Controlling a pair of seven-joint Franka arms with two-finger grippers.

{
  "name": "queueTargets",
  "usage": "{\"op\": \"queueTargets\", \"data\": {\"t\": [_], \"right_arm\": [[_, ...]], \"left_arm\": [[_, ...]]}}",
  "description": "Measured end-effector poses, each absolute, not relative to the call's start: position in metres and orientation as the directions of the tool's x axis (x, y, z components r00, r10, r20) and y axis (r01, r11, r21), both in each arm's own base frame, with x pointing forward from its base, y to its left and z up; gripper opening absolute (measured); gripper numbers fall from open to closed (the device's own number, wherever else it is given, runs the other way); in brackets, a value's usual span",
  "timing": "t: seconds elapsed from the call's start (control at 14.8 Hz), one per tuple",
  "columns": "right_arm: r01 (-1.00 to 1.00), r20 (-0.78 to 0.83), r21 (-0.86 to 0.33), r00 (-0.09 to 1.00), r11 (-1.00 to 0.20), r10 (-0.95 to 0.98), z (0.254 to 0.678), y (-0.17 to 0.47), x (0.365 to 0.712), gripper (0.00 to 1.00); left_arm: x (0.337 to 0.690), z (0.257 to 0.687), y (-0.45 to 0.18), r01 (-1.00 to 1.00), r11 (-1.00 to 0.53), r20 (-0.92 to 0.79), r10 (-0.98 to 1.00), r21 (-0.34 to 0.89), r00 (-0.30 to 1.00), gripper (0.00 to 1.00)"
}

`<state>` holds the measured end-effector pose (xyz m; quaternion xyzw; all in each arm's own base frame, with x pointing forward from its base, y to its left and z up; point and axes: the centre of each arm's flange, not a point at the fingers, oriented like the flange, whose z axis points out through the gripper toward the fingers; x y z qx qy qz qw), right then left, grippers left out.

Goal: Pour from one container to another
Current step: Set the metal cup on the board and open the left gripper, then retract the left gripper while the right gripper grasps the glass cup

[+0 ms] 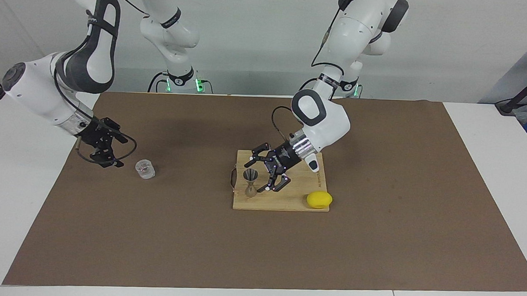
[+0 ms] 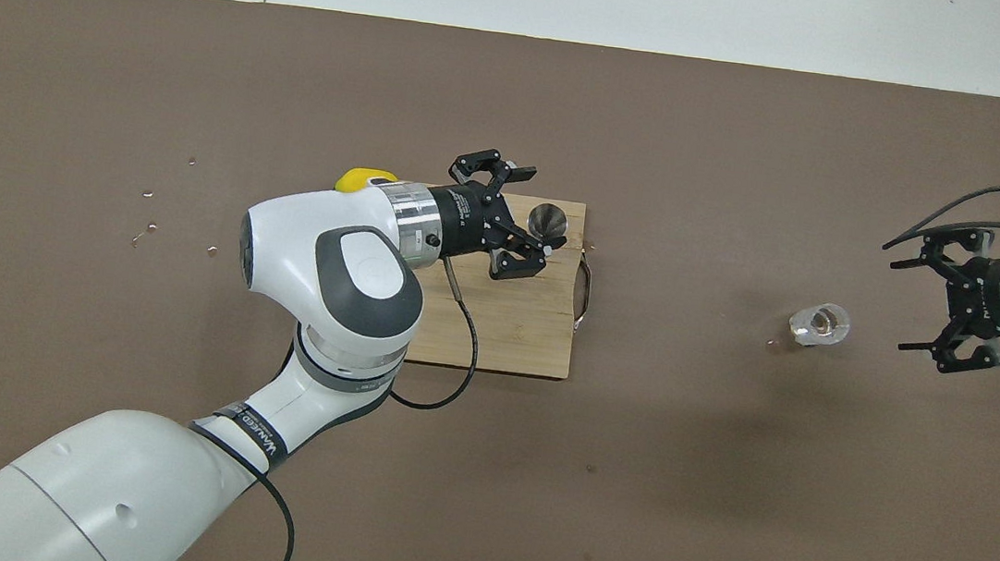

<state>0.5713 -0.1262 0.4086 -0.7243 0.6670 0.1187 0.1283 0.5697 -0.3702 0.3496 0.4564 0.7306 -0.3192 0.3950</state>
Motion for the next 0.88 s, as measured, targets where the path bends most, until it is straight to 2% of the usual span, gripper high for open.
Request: {"op": "queueTargets", "data": {"t": [0.27,0.47,0.68,0.88], "right_arm": [[-0.999,-0.387,-0.025,-0.026,0.039,-0.922,0.375,-0.152,0.553,1.00],[-0.997,-0.414,-0.004,-0.065,0.073,-0.908,0.354,-0.156,0.548,1.00],[-0.996,-0.436,0.000,-0.078,0.086,-0.897,0.334,-0.154,0.552,1.00],[-0.998,-0.495,-0.019,-0.040,0.057,-0.868,0.308,-0.152,0.554,1.00]], "left_arm": [[0.570,0.395,-0.365,0.954,0.292,-0.895,0.404,-0.068,-0.188,1.00],[0.584,0.431,-0.329,0.984,0.178,-0.882,0.465,0.009,-0.077,1.00],[0.599,0.443,-0.285,0.990,0.070,-0.791,0.609,0.125,0.057,1.00],[0.610,0.460,-0.263,0.965,-0.041,-0.642,0.739,0.260,0.204,1.00]]}}
